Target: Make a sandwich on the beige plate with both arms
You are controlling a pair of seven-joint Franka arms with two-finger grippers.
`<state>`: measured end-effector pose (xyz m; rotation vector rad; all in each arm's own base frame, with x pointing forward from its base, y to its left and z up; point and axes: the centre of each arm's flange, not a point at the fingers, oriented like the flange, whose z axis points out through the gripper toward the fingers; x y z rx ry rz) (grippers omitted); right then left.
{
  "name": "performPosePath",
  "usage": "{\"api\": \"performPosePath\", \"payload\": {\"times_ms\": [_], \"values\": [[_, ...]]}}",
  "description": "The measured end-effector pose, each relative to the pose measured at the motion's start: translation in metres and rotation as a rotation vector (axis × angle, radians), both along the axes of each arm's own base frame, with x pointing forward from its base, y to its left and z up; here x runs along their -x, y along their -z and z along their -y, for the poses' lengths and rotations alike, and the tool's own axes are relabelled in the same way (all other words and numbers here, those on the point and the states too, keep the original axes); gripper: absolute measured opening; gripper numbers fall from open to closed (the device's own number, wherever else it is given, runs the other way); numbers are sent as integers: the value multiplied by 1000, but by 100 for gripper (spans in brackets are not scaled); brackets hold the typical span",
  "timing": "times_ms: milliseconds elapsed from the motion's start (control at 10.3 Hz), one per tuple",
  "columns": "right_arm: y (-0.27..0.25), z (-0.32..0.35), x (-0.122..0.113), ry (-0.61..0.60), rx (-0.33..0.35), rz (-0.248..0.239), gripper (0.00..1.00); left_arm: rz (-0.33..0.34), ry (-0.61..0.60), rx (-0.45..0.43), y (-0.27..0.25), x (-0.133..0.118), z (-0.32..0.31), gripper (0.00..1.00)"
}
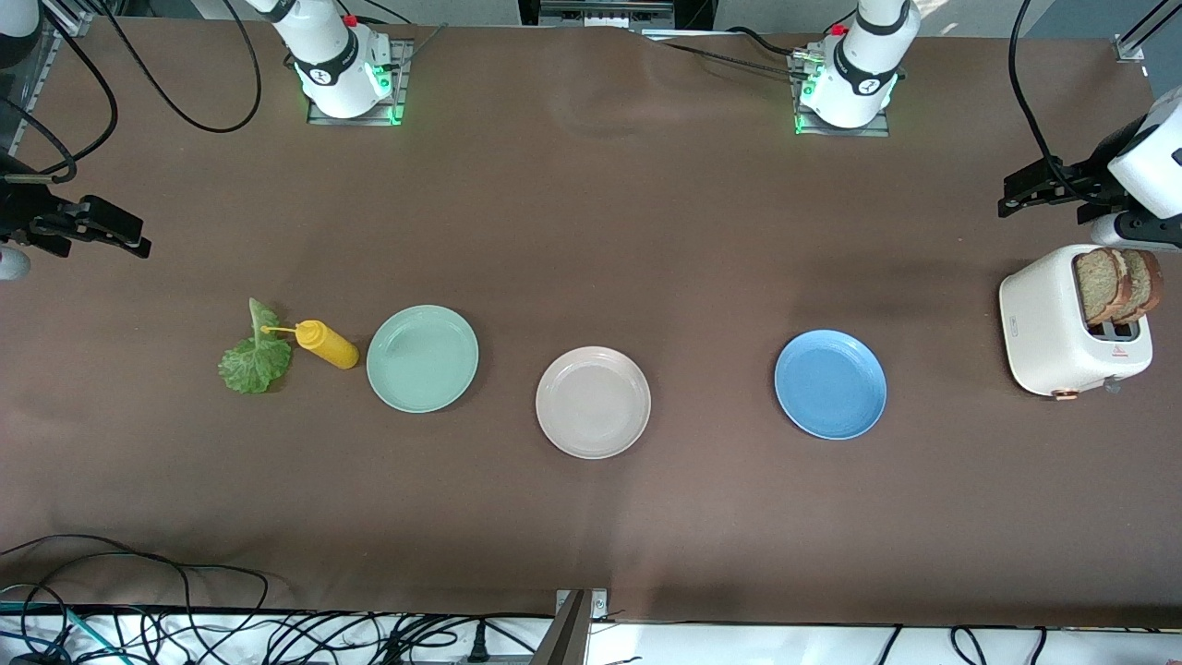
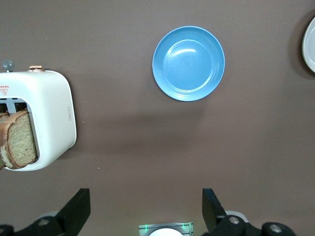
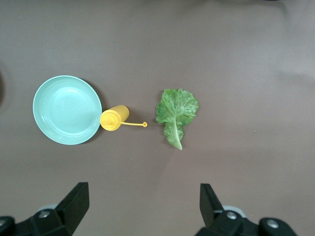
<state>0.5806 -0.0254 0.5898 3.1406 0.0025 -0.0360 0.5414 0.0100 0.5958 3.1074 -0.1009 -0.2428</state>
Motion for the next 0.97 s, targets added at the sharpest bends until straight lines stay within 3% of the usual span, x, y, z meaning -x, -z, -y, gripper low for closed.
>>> {"api": "performPosePath", "payload": {"times_ms": [966], "values": [[-1, 11, 1, 19, 1, 1, 100, 0, 0, 0, 0, 0, 0, 100]]}}
